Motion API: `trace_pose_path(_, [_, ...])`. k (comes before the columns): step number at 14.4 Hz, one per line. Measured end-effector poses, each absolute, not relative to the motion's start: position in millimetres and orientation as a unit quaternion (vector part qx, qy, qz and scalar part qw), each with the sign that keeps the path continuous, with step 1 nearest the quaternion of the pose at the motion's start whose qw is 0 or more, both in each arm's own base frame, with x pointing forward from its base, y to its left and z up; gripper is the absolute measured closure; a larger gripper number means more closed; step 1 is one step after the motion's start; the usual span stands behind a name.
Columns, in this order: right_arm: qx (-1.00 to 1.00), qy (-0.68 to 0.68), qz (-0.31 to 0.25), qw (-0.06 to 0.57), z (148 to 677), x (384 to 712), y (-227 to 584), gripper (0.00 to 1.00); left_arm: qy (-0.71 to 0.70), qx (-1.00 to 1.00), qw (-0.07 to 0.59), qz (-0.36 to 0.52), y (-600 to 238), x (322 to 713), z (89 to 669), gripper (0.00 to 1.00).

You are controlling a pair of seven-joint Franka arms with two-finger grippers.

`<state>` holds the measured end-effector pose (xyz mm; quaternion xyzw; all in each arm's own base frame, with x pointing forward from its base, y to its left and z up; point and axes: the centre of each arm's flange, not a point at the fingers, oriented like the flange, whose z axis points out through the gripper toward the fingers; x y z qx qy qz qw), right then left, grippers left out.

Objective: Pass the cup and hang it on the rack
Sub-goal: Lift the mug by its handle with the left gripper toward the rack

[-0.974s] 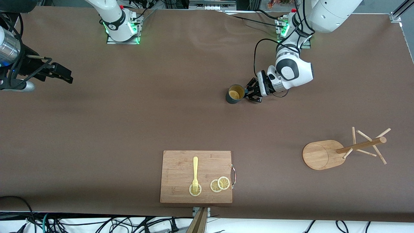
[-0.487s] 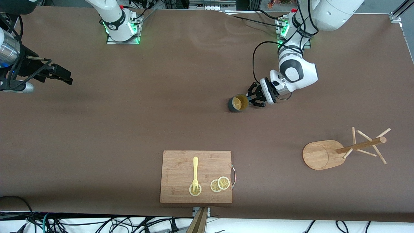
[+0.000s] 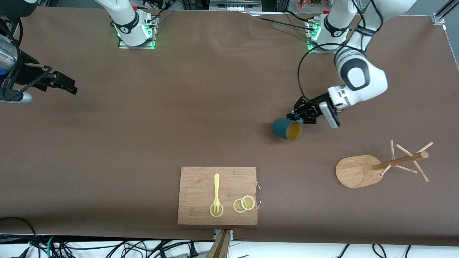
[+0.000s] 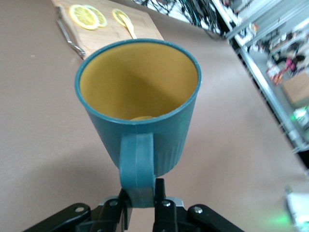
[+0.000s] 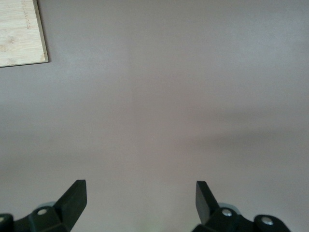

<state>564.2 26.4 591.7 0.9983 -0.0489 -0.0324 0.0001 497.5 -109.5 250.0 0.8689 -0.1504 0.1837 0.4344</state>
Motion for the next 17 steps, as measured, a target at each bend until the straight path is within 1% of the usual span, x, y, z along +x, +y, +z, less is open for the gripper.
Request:
trace_pose_path(5, [0.998, -0.048, -0.032, 0.000, 592.1, 564.2, 27.8, 0.00, -0.070, 0.855, 0.505, 0.096, 1.7, 523.2, 303.3, 0.78])
trace_pose_path(8, [0.998, -0.047, -0.032, -0.003, 592.2, 564.1, 28.9, 0.00, -0.017, 0.835, 0.547, 0.050, 43.7, 527.8, 333.4, 0.78])
trace_pose_path(12, [0.998, -0.047, -0.032, -0.003, 592.3, 564.1, 29.8, 0.00, 0.066, 0.796, 0.602, 0.012, 79.5, 518.0, 333.9, 0.78])
trace_pose_path(15, [0.998, -0.046, -0.032, -0.003, 592.3, 564.1, 30.0, 0.00, 0.115, 0.761, 0.639, 0.018, 117.2, 511.8, 319.2, 0.78])
trace_pose_path(17, [0.998, -0.046, -0.032, -0.004, 592.4, 564.1, 30.0, 0.00, 0.126, 0.748, 0.651, 0.027, 137.5, 513.5, 316.0, 0.78])
